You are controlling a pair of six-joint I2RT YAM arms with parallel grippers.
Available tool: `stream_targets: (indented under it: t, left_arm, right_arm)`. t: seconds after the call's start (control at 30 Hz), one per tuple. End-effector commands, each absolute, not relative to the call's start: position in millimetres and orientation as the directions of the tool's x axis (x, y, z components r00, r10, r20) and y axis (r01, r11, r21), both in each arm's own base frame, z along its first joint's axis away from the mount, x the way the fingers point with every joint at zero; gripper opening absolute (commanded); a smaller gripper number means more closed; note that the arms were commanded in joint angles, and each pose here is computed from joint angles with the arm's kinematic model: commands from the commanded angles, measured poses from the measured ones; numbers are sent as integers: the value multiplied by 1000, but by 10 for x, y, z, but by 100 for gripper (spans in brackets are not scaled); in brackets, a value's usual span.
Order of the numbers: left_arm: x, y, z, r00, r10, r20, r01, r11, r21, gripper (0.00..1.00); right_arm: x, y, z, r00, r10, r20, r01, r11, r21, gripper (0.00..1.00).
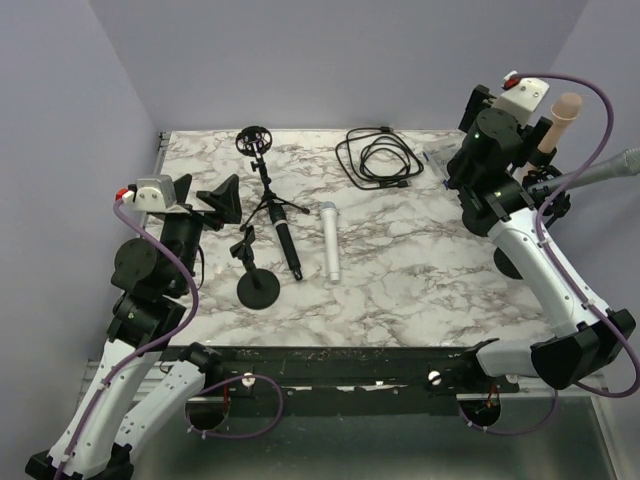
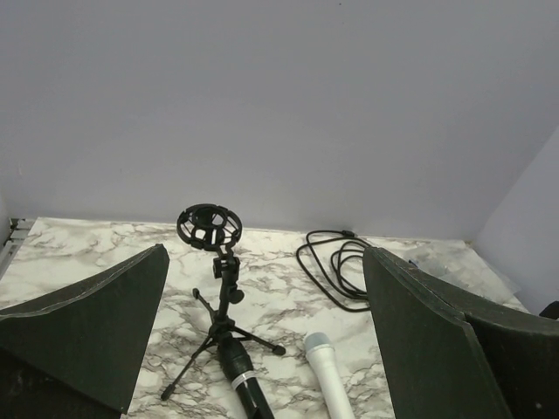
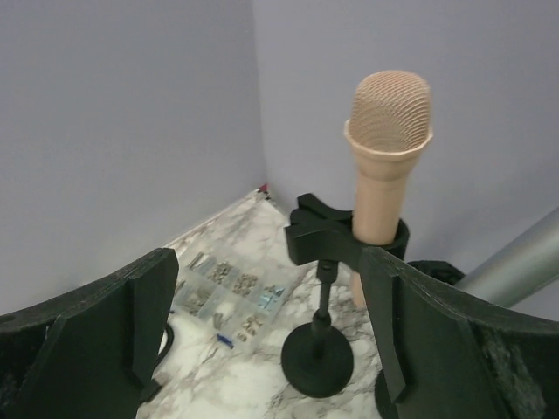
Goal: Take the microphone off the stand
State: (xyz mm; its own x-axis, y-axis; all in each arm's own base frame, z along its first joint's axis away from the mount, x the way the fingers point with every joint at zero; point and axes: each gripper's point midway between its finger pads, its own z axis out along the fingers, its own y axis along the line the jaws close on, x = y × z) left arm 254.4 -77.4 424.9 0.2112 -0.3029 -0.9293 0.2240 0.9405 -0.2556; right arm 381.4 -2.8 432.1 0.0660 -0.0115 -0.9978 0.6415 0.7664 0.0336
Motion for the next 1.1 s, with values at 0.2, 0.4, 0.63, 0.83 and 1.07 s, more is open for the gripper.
stream_targets:
  t: [0.2, 0.4, 0.63, 0.83, 1.07]
  left_arm:
    - [2551, -910, 4245, 186, -316, -930, 274, 926, -260, 95]
    - [2584, -942, 4212, 174, -309, -935, 275, 927, -256, 95]
    - [2614, -923, 4184, 170, -297, -939, 255, 934, -249, 95]
    - [2632, -960, 4161, 161, -291, -943, 262, 934, -243, 95]
    - [2662, -939, 4132, 160, -275, -948, 243, 942, -232, 95]
  right_arm:
    - [3653, -718, 4341, 37, -35, -999, 795, 607, 8, 94]
    - [3837, -990, 4266, 50, -17, -999, 810, 585, 30, 95]
    - [3963, -1254, 4103, 41, 1, -999, 826, 563, 34, 95]
    - [4217, -1516, 3915, 44, 33, -998, 817, 574, 55, 94]
    - [4550, -1401, 3754, 24, 31, -999, 725, 687, 39, 78]
